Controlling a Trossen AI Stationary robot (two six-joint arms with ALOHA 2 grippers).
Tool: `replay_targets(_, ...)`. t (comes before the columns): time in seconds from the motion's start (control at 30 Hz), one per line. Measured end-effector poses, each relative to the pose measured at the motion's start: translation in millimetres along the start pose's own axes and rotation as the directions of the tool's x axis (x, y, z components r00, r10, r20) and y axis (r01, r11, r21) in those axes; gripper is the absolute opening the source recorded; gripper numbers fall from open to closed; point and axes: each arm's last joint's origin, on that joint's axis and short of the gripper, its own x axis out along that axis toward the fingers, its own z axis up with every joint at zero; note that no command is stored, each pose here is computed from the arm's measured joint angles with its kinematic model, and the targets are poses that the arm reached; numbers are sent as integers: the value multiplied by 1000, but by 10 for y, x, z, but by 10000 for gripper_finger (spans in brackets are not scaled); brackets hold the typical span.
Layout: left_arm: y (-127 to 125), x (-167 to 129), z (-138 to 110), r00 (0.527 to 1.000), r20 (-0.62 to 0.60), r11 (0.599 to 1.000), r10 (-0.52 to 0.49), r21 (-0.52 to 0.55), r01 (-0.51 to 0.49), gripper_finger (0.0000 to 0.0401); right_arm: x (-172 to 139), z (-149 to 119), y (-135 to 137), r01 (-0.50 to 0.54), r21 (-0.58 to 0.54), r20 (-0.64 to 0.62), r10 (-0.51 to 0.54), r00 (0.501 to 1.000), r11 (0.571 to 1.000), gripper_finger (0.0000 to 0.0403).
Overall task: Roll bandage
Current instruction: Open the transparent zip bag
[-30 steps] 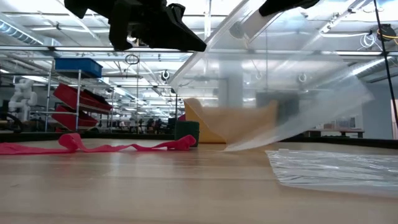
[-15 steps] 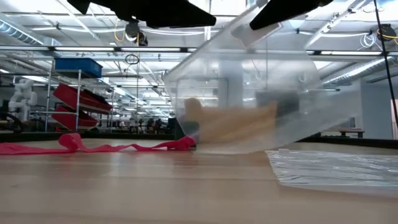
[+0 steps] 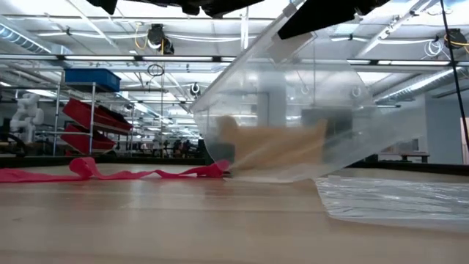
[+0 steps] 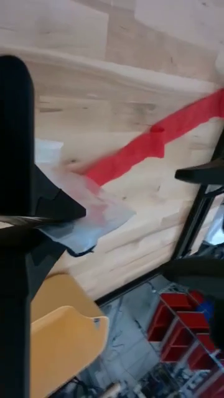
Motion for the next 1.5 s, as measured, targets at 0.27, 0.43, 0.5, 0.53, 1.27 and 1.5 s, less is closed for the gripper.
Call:
replay_targets(0.27, -76, 187, -191, 1000, 4, 1000, -22, -5, 22, 201, 113, 21, 147, 2, -105, 55, 4, 998, 994, 0)
replay_targets(0.43, -41, 203, -182, 999, 38, 1000, 5, -1, -5, 194, 172, -24, 200, 4, -137, 41, 1, 999, 991, 0)
replay_targets(0.5, -34, 204, -183, 999, 41, 1000, 8, -1, -8, 179, 179, -31, 206, 5, -143, 39, 1, 999, 990, 0)
replay_targets(0.53, -32, 204, -184, 999, 41, 1000, 7, 0, -7, 169, 179, -30, 206, 5, -142, 40, 1, 999, 990, 0)
replay_targets(1.27, -46, 204, -233, 1000, -12, 1000, 0, -7, 0, 90, 180, -24, 189, 57, -133, 46, -51, 998, 989, 0)
replay_targets(1.5, -55, 202, -254, 999, -32, 1000, -16, -2, 16, 13, 180, -10, 191, 56, -128, 57, -49, 997, 990, 0)
